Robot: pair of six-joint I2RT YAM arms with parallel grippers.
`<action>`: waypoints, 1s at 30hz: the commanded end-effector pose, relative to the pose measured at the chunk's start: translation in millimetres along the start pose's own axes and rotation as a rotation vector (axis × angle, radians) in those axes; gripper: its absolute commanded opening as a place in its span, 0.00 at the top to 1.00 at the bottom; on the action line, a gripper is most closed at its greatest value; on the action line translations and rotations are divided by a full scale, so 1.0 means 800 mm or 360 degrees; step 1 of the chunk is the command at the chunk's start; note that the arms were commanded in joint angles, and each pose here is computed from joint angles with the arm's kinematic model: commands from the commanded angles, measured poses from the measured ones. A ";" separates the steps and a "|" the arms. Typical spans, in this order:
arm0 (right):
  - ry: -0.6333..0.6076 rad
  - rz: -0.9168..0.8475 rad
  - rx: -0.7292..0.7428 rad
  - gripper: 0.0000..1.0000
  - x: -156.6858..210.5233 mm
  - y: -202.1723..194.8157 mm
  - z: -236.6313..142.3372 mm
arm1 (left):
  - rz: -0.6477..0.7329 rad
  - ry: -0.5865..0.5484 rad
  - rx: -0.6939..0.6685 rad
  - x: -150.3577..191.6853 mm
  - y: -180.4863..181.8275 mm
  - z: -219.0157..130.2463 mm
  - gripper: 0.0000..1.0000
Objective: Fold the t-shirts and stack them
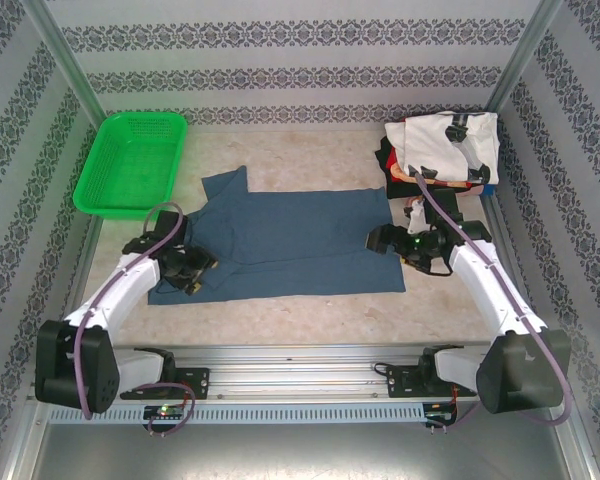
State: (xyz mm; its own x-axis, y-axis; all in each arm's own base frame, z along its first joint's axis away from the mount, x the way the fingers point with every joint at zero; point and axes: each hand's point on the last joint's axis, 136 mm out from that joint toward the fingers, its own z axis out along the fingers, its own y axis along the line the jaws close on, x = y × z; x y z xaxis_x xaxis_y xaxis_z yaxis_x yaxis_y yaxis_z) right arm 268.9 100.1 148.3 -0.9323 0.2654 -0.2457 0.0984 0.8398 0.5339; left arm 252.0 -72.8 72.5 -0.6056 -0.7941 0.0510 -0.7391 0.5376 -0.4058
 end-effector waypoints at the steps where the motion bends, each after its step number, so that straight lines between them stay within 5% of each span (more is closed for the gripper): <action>1: -0.0039 -0.0167 -0.0145 0.02 -0.009 0.039 -0.008 | -0.0193 0.0077 0.0144 0.008 -0.022 0.024 0.44; 14: -0.0043 -0.0257 -0.0211 0.02 -0.017 0.068 -0.012 | -0.0365 0.0008 0.0064 -0.002 0.008 0.062 0.62; 24: -0.0025 -0.0233 -0.0222 0.02 -0.017 0.068 -0.006 | -0.0308 -0.0016 0.0073 -0.009 -0.003 0.057 0.93; 30: -0.0042 -0.0241 -0.0210 0.02 -0.018 0.068 -0.008 | -0.0202 -0.0052 0.0087 -0.019 -0.023 0.043 0.98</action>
State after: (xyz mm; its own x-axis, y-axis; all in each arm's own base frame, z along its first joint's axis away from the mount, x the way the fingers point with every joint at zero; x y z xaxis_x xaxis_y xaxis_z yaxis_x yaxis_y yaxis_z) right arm 282.5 133.3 175.8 -0.9326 0.1748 -0.3157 -0.0460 0.8102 0.5843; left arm 272.9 -80.7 36.7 -0.4626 -0.8777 0.1250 -0.8209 0.3708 -0.4343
